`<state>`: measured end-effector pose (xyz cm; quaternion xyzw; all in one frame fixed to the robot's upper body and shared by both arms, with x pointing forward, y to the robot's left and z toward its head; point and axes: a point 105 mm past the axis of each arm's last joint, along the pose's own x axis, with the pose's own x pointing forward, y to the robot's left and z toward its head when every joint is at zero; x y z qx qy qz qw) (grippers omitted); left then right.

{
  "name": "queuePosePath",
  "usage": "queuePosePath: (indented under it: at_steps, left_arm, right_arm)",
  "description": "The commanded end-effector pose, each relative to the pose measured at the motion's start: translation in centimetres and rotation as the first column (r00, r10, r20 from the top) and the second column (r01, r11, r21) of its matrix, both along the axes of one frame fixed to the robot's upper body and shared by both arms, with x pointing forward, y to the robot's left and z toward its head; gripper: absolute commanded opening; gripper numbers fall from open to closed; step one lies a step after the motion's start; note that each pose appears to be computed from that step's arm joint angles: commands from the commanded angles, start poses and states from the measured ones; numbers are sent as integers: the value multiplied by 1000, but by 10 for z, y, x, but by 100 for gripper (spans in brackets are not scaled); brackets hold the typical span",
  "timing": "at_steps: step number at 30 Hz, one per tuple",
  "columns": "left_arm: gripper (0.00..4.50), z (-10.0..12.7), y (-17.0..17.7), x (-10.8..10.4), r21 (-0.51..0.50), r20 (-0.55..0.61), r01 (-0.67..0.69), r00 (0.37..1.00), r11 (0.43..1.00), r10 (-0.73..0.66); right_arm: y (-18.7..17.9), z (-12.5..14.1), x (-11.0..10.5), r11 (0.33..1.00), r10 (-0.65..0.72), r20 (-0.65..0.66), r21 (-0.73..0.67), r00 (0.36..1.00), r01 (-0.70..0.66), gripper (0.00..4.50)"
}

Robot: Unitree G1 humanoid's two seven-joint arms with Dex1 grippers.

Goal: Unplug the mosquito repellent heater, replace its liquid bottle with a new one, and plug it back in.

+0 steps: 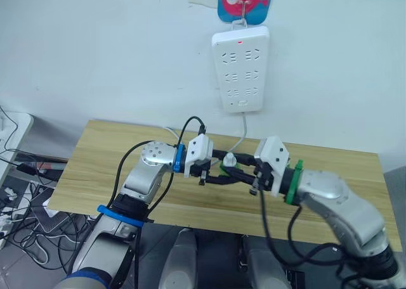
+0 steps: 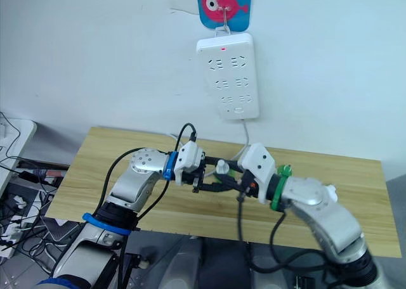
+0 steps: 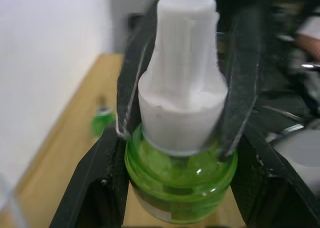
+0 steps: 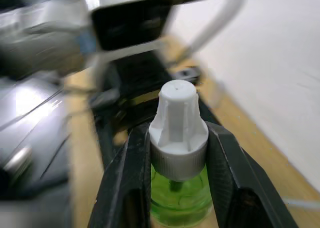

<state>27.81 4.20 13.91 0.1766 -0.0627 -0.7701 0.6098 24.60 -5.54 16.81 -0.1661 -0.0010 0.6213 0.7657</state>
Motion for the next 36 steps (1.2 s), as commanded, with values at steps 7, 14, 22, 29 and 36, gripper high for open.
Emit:
queuePosePath:
  at_steps: [7,14,22,29,36]
  left_arm:
    - [229,7,0,-5,4,14,110,994,994,-110]
    - [229,7,-2,5,-31,17,22,1000,999,-21]
    - [229,7,-11,12,-63,28,-49,998,997,51]
    - [229,7,-16,14,-53,35,-45,998,998,46]
    - [229,9,-18,17,-58,38,-46,998,997,48]
  right_arm:
    - [-13,13,6,968,248,52,-61,967,-245,184]
    - [-44,21,-10,999,-46,40,-10,998,46,416]
    - [-22,12,-4,874,-471,47,160,881,459,447]
    - [1,7,1,801,-560,-26,238,828,549,447]
    - [-3,7,3,791,-577,-19,238,817,564,272]
